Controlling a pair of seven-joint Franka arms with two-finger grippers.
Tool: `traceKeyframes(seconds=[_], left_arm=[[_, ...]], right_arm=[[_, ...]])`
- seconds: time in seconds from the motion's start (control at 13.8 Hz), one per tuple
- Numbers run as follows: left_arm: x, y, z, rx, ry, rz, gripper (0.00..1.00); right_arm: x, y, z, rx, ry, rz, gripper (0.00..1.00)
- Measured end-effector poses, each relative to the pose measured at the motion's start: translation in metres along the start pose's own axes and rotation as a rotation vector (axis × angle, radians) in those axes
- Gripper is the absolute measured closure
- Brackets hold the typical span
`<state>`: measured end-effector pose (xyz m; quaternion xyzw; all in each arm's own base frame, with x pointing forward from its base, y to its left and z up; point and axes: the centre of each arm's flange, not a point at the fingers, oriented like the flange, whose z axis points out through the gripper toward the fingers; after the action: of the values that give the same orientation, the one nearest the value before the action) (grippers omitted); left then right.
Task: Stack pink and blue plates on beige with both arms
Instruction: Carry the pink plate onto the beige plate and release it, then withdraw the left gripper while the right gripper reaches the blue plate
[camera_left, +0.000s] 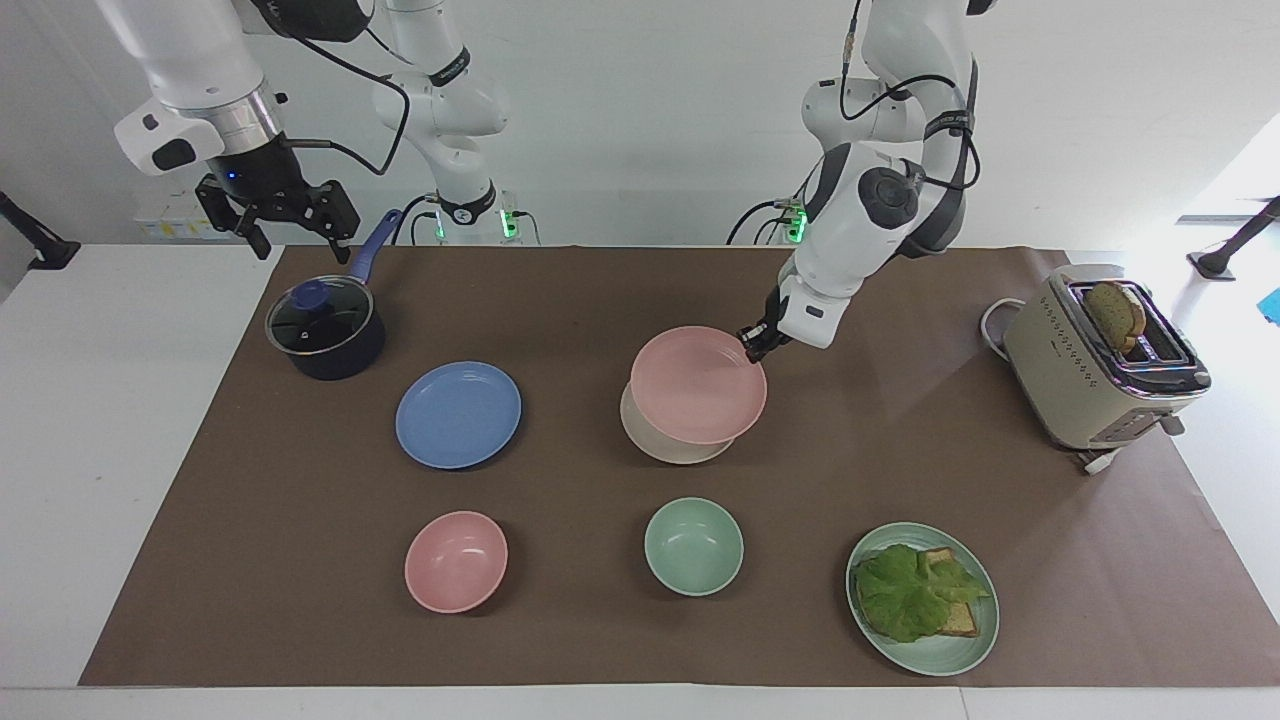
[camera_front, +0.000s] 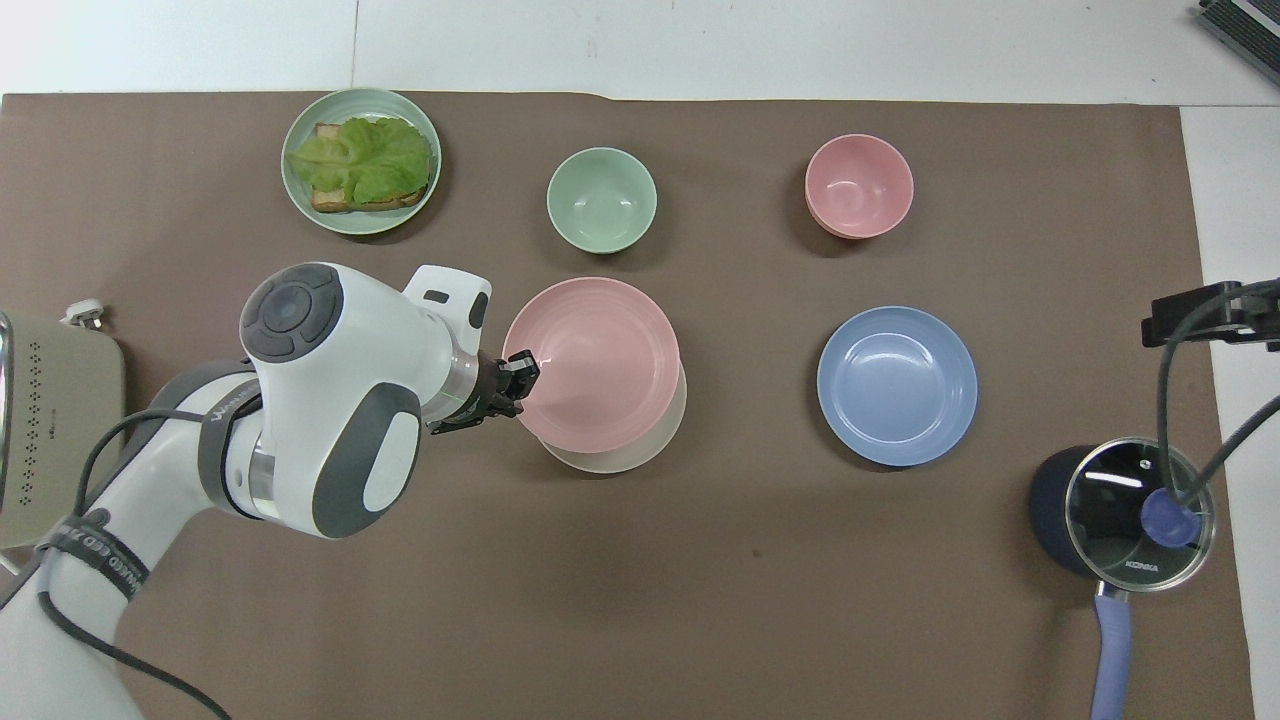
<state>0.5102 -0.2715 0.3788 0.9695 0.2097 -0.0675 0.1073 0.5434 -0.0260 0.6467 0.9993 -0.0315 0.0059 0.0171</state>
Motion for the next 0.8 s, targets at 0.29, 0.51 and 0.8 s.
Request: traceKeyframes(seconds=[0.29,0.51,0.8], left_arm=[[-0.001,-0.001,0.023,0.004,-0.005,0.001,0.96],[0.0,0.0,0.022,0.002,-0.002,0.002,0.63],[0.008,-0.005,0.007,0.015,-0.006,0.027,0.14]], right_arm=[[0.0,0.0,0.0,0.0,0.0,0.001,0.0],[0.0,0.0,0.0,0.0,-0.001,0.001,0.0],[0.0,0.0,0.001,0.0,-0.003,0.002,0.0]])
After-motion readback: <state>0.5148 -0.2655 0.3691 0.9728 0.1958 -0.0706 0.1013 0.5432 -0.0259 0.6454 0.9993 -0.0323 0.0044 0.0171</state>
